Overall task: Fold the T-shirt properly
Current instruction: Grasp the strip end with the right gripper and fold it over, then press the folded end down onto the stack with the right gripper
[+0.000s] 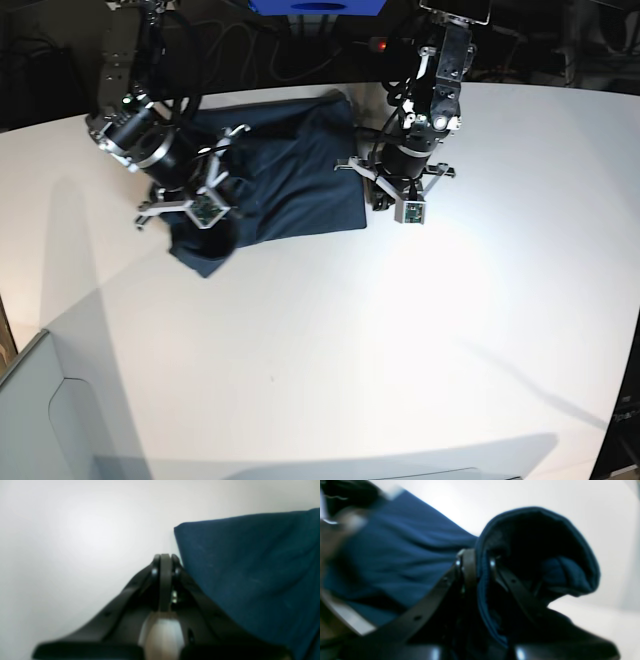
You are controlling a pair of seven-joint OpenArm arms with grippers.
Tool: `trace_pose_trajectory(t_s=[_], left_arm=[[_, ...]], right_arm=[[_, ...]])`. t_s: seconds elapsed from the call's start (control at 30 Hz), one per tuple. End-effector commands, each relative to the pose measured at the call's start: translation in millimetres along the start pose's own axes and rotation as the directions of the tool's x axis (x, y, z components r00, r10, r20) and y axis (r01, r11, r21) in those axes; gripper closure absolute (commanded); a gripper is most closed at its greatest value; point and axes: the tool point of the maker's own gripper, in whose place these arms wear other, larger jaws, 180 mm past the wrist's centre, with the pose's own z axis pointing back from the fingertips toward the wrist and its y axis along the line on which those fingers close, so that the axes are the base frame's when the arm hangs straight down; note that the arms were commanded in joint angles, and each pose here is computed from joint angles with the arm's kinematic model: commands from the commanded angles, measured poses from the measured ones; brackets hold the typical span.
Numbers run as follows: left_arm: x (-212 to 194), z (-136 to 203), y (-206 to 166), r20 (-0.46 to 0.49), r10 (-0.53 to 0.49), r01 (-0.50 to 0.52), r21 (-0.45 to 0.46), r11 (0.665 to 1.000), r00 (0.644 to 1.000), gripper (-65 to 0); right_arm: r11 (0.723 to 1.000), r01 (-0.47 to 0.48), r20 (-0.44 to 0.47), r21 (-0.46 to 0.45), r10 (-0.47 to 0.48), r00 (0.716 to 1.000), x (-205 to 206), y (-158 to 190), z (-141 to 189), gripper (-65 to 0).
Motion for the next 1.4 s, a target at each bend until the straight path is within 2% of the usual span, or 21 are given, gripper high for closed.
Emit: trace_pose_trajectory(t_s=[0.0,0.23,0.47,0.67,0.8,0.97,1.37], left_arm=[[-2.6,0.8,-0.9,-0.017,-0.002,0.002,-0.003,1.000,1.000,0.0],[2.5,-0.3,2.0,-0.007,-0.011,0.011,0.002,1.000,1.000,0.0],[3.4,-0.8,0.1,-0.004,-0.006,0.006,0.003,1.000,1.000,0.0],[4.6,-0.3,4.0,-0.001,-0.004,0.004,0.012,1.000,1.000,0.0],[12.1,4.9,3.6,0.022,-0.008,0.008,0.010,1.000,1.000,0.0],[28.5,18.0,-0.1,0.076,-0.006,0.006,0.002,1.000,0.997,0.0],[56.9,49.0,47.8,0.179,0.029,-0.051,0.120,0.991,0.983,0.0]], right_arm=[[0.999,-0.024,0.055,0.027,0.022,0.998,16.0,5.4,-3.1,0.0],[0.976,-0.062,0.064,0.209,0.050,0.997,21.5,59.8,-29.5,0.0],[0.942,-0.144,0.139,0.304,0.106,0.985,49.3,96.1,-37.3,0.0],[0.919,-0.192,0.182,0.345,0.135,0.974,66.1,111.3,-44.8,0.0],[0.909,-0.175,0.149,0.379,0.126,0.981,57.8,116.0,-59.5,0.0],[0.908,-0.175,0.140,0.380,0.131,0.981,55.2,114.3,-61.6,0.0],[0.904,-0.175,0.110,0.389,0.143,0.984,41.2,115.1,-59.4,0.0]])
